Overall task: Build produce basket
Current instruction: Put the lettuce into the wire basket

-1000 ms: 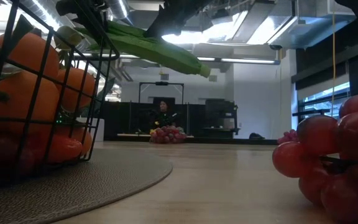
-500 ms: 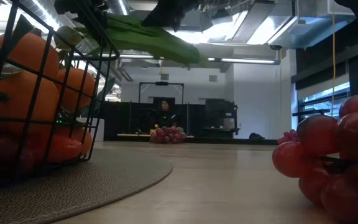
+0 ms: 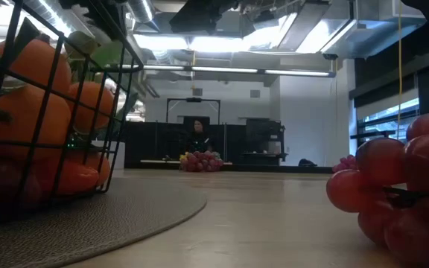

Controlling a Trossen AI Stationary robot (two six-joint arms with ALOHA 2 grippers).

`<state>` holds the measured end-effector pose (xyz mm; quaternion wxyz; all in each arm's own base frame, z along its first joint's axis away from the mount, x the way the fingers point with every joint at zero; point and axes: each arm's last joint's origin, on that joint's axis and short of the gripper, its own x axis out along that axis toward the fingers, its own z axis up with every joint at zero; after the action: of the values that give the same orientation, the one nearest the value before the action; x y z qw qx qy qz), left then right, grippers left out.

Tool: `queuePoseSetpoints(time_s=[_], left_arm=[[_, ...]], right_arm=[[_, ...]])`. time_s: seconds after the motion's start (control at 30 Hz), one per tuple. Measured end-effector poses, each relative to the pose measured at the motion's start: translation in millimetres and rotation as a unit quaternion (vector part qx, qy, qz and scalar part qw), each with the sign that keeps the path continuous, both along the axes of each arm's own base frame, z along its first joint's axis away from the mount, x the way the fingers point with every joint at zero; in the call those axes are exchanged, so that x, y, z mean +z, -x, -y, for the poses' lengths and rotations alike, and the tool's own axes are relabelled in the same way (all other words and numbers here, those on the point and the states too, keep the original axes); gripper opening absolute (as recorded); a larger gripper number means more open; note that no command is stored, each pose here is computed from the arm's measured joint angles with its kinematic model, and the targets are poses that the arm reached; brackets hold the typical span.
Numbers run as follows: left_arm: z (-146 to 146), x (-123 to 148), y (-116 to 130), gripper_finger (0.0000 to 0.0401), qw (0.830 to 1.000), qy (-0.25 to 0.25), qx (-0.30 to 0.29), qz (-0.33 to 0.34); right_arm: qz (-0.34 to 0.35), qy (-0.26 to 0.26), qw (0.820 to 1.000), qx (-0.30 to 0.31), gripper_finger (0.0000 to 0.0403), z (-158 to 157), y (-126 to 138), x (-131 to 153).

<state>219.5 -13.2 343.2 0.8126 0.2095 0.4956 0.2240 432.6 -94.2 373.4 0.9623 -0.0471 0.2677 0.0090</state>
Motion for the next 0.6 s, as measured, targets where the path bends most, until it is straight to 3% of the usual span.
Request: queuePoseSetpoints(time_s=[0.6], left_arm=[[9,95,40,0.0,0.998,0.005,-0.034,0.057]], right_arm=[[-0.045,-0.007,0.999,-0.001,0.0113,-1,8,-4]])
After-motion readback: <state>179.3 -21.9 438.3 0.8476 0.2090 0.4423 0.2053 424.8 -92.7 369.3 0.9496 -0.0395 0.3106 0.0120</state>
